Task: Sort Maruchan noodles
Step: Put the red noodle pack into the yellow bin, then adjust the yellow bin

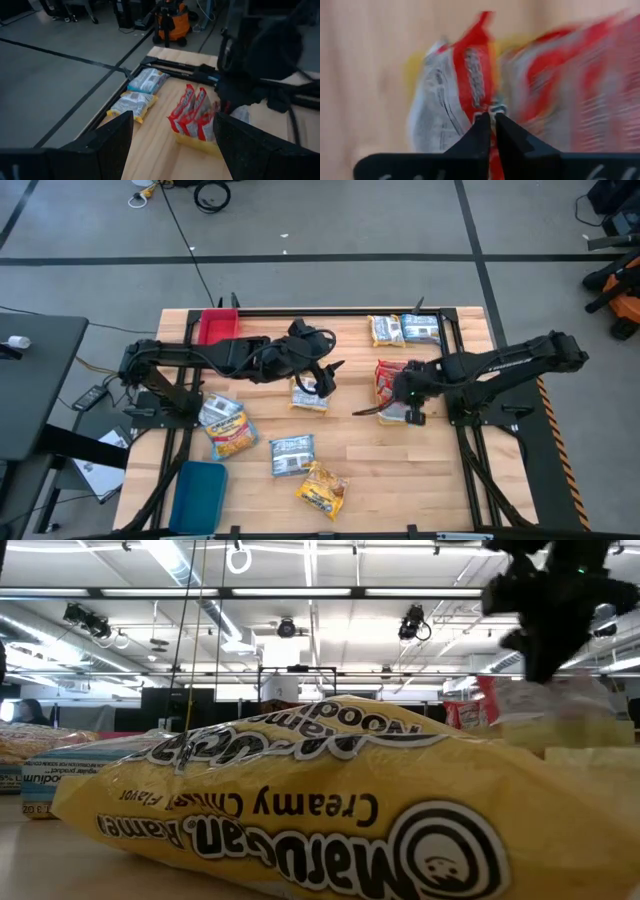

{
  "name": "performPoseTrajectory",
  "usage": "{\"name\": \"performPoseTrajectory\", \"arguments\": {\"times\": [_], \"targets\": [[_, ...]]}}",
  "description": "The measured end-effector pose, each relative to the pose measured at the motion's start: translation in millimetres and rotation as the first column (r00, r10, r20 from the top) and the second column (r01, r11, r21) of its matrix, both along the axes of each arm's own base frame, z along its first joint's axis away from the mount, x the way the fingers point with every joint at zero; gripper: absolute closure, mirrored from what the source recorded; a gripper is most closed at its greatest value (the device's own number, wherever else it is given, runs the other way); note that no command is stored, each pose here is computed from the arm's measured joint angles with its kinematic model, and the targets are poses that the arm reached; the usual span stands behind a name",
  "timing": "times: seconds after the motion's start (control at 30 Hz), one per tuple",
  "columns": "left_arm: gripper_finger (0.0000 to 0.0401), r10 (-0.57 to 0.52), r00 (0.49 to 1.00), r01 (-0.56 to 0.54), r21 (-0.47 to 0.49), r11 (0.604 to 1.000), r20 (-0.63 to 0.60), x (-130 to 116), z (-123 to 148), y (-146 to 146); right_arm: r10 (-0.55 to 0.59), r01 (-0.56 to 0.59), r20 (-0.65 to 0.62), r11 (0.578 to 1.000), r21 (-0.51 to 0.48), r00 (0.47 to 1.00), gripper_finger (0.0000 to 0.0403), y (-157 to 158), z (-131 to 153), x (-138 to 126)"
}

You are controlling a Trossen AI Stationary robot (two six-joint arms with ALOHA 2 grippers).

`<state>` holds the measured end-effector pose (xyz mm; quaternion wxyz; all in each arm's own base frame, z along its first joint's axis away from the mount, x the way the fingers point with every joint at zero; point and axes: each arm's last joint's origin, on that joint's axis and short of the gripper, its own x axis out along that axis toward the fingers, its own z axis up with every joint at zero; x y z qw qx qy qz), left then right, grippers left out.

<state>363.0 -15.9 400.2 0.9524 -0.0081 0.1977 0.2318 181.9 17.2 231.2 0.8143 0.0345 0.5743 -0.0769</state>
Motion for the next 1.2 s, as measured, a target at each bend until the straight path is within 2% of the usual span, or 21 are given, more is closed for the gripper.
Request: {"name": "performPoseTrajectory", "arguments": {"times": [0.13,0.2,0.37,0.5,0.6,0.7,0.87,1.07,1.13,1.2], "targets": [[0.0122,-0.018,0.998,0.017,-0.003,1.0,-0.052,-2.9,-4.7,-8.0,0.047,-0.03,-0.065,0.969,0.246,0.997,0.0394,12.3,-13.7,-5.5],[0.0122,-0.021,0.998,0.021,0.0,1.0,-0.055,-3.3,-5.0,-11.0,0.063,-0.038,-0.082,0.96,0.277,0.995,0.0396,16.1,-18.9,-7.9],[0.0122,-0.011,0.998,0.011,0.005,1.0,-0.054,-3.4,-4.9,-10.2,0.02,-0.002,-0.083,0.978,0.21,0.996,0.0382,12.4,-26.6,-9.1],[0.0122,-0.013,0.999,0.014,0.01,1.0,-0.051,-5.2,-2.8,-10.0,0.004,0.01,-0.065,0.976,0.216,0.998,0.038,8.8,-2.9,-5.1],[0.0122,-0.008,1.0,0.008,0.001,1.0,-0.025,-9.2,2.9,-8.7,0.006,-0.008,0.015,0.992,0.129,1.0,0.0386,4.0,19.7,0.7],[0.0122,-0.013,1.0,0.013,-0.011,1.0,0.017,-12.3,9.8,-7.3,0.006,-0.007,0.096,1.0,0.014,0.995,0.0392,-4.3,28.1,8.0],[0.0122,-0.042,0.996,0.043,-0.02,0.999,0.078,-20.2,22.7,-7.4,0.026,-0.017,0.151,0.998,-0.058,0.988,0.0396,-20.3,16.2,20.4],[0.0122,-0.057,0.99,0.06,-0.019,0.998,0.128,-35.6,38.3,-8.3,0.025,0.011,0.396,0.996,-0.088,0.918,0.0394,-41.7,19.2,57.8],[0.0122,-0.062,0.986,0.064,-0.007,0.998,0.154,-40.0,44.5,-7.8,0.01,0.024,0.411,0.997,-0.078,0.912,0.0396,-51.2,10.7,70.4],[0.0122,-0.07,0.986,0.069,0.011,0.998,0.152,-44.0,47.5,-7.3,-0.002,0.019,0.374,0.999,-0.041,0.927,0.0397,-58.6,-2.3,81.3]]}}
